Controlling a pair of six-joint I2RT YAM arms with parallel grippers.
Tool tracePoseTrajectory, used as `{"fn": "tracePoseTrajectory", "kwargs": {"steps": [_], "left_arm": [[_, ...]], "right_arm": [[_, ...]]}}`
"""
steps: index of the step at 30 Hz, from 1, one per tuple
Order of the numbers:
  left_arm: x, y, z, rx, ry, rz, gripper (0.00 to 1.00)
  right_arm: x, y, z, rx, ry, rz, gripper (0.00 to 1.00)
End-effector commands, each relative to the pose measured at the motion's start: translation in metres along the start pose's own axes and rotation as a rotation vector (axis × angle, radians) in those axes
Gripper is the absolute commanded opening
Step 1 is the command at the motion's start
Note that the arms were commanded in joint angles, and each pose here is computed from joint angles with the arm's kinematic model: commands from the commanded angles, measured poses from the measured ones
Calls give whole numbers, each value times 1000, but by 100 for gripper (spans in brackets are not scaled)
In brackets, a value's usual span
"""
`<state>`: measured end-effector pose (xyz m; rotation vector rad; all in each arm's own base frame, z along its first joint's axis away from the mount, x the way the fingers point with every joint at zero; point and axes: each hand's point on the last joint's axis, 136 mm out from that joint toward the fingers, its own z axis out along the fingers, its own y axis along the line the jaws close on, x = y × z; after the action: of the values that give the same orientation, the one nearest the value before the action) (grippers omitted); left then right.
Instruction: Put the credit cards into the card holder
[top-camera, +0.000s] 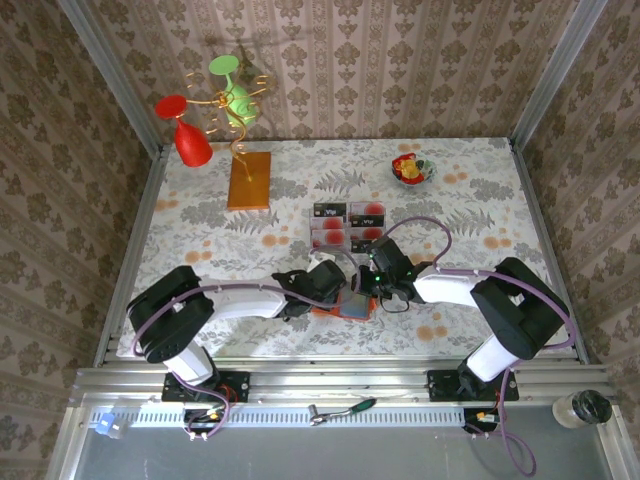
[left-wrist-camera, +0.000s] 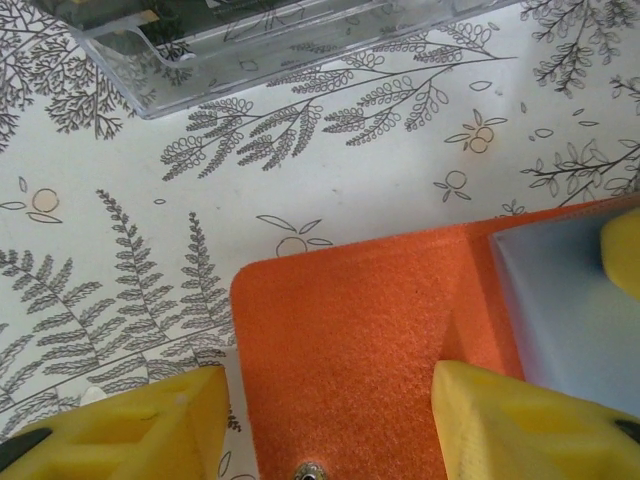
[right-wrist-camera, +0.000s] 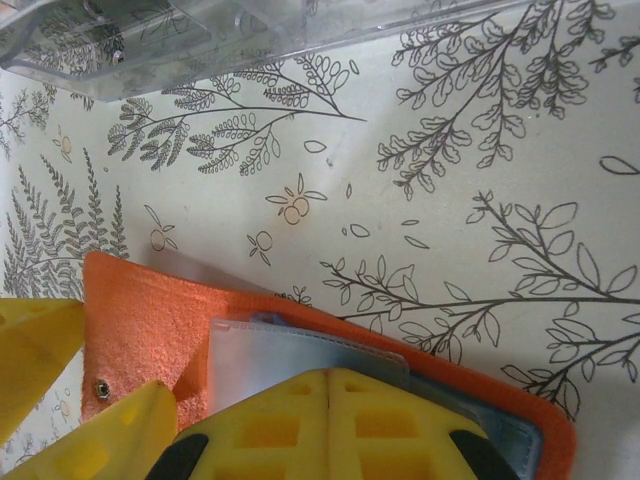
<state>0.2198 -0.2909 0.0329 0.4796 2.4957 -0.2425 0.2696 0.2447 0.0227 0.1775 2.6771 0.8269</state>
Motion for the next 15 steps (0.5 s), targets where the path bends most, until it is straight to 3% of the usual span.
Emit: {"fn": "tracePoseTrajectory", "kwargs": {"steps": [1, 15], "left_arm": [[-6, -13, -7, 76, -47, 7, 58], [-7, -21, -5, 134, -91, 29, 63]], "right_arm": [[12, -12, 6, 25, 43, 31, 0], [15, -13, 8, 23, 48, 38, 0]]}}
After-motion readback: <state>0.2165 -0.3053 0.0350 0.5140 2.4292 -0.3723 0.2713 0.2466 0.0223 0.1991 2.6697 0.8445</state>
